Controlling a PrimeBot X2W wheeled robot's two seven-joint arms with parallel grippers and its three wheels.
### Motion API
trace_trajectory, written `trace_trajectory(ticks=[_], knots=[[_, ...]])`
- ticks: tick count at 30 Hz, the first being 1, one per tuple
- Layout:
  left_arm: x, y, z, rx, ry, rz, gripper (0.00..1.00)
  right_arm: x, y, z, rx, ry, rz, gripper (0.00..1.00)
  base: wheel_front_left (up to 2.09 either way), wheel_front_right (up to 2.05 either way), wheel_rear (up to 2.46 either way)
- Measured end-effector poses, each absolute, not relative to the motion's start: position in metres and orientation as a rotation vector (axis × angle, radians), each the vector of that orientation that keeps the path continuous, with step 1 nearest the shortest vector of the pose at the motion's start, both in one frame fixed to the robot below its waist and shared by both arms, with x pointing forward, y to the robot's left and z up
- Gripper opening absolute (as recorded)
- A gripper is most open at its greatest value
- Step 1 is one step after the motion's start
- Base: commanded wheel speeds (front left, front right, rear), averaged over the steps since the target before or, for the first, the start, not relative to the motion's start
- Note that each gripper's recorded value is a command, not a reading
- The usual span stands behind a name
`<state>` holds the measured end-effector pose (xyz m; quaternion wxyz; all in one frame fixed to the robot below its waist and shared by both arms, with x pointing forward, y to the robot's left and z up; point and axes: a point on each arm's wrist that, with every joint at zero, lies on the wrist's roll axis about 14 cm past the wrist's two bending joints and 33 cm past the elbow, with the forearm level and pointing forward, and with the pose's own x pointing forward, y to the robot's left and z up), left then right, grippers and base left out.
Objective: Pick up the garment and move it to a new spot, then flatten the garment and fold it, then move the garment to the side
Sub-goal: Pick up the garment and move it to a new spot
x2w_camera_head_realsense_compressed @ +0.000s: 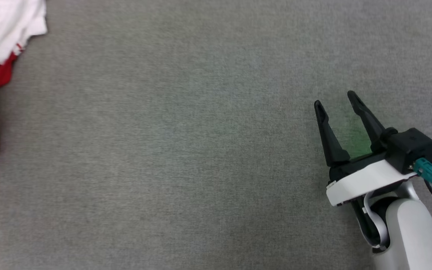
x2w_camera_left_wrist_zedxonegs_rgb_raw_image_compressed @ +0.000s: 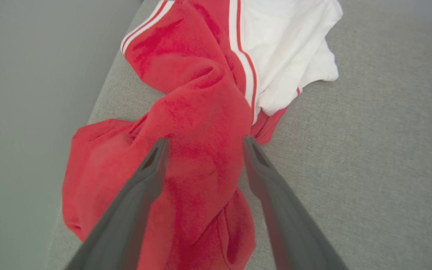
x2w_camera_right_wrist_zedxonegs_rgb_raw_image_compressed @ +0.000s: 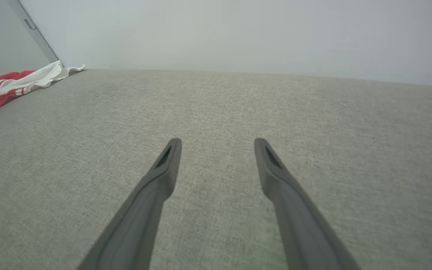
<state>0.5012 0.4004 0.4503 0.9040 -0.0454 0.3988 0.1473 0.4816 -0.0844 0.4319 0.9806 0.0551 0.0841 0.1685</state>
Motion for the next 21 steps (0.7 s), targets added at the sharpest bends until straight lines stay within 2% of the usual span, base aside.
trace_trajectory(ticks=[4, 9, 10, 11, 12, 13, 17, 21], knots=[[0.482, 0.401, 0.399, -0.201, 0.999, 0.36, 1.0, 0.485, -0.095, 0.411, 0.108, 0.21, 0.31, 1.0, 0.0, 0.0, 0.0], [0.473, 0.391, 0.365, -0.308, 1.092, 0.384, 1.0, 0.488, -0.102, 0.394, 0.104, 0.24, 0.296, 1.0, 0.0, 0.0, 0.0], [0.473, 0.391, 0.363, -0.32, 1.093, 0.391, 0.85, 0.489, -0.102, 0.391, 0.103, 0.244, 0.296, 1.0, 0.0, 0.0, 0.0], [0.473, 0.391, 0.36, -0.338, 1.096, 0.401, 0.35, 0.49, -0.102, 0.389, 0.103, 0.247, 0.297, 1.0, 0.0, 0.0, 0.0], [0.473, 0.389, 0.359, -0.353, 1.1, 0.402, 0.14, 0.492, -0.101, 0.389, 0.102, 0.245, 0.299, 1.0, 0.0, 0.0, 0.0], [0.474, 0.389, 0.358, -0.364, 1.098, 0.406, 0.0, 0.494, -0.101, 0.389, 0.101, 0.242, 0.302, 1.0, 0.0, 0.0, 0.0], [0.474, 0.392, 0.359, -0.35, 1.067, 0.426, 0.0, 0.496, -0.1, 0.388, 0.097, 0.242, 0.308, 1.0, 0.0, 0.0, 0.0], [0.477, 0.396, 0.37, -0.255, 1.014, 0.421, 0.0, 0.495, -0.1, 0.394, 0.091, 0.233, 0.309, 1.0, 0.0, 0.0, 0.0]])
